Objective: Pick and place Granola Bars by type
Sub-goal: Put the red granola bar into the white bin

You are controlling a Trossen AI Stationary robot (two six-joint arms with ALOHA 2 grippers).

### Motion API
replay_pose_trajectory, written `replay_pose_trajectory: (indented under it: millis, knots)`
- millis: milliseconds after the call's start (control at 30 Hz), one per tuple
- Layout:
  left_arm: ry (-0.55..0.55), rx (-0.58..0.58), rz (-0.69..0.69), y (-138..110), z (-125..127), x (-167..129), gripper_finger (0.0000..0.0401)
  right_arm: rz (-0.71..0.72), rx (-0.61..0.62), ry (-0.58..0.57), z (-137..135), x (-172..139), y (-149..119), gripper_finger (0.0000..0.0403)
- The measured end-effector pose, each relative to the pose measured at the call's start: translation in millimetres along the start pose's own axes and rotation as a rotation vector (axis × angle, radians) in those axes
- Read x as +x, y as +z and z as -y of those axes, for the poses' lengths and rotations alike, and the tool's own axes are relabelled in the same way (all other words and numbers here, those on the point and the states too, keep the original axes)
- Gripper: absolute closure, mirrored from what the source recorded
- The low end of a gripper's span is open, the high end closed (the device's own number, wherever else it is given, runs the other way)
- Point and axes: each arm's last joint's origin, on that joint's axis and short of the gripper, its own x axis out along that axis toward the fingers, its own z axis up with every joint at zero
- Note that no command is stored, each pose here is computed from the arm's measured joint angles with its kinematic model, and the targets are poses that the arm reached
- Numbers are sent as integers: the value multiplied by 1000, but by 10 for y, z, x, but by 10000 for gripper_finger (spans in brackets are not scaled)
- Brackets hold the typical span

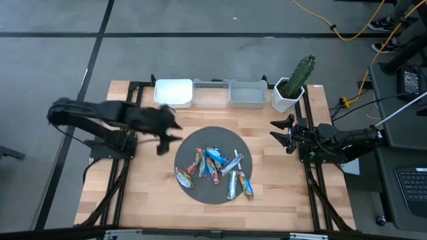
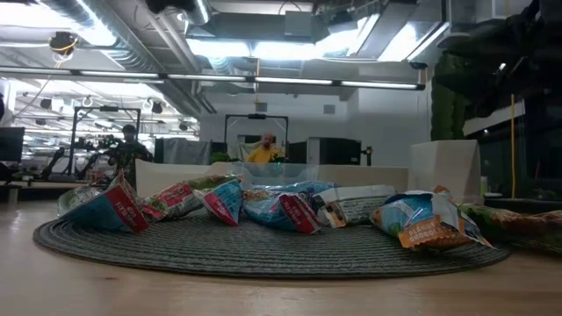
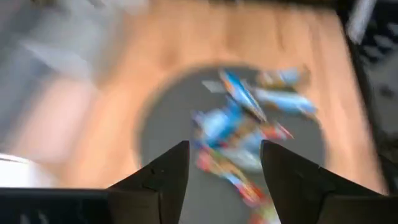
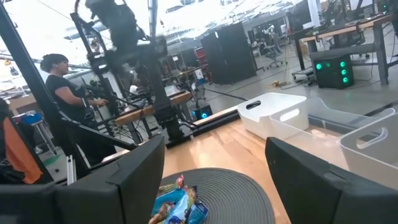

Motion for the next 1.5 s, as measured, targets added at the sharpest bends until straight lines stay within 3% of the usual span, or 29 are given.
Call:
replay_pose_trajectory:
  millis: [133, 300, 433, 700, 833, 1033, 1267, 1500]
  knots:
    - [-51, -22, -258, -115, 162, 458, 214, 1, 0, 2, -1, 0, 1, 123]
    - [-35, 154, -556, -400, 437, 916, 207, -6, -1, 24, -7, 0, -1, 123]
    - [-65, 272, -698, -594, 628, 1180, 174, -8, -3, 28, -9, 0, -1, 123]
    - [-48, 338, -781, -801, 814, 1481, 92, -22, -7, 23, -4, 0, -16, 123]
    - [-27, 406, -771, -858, 857, 1615, 80, -42, -10, 17, 3, -1, -36, 123]
    - [-19, 408, -802, -949, 864, 1821, 80, -47, -10, 31, -1, -1, -38, 123]
    - [-45, 391, -840, -1060, 885, 2031, 125, -72, -8, 99, -20, -3, -47, 123]
    - [2, 376, -876, -1098, 863, 2038, 257, -78, -5, 114, -24, -3, -49, 123]
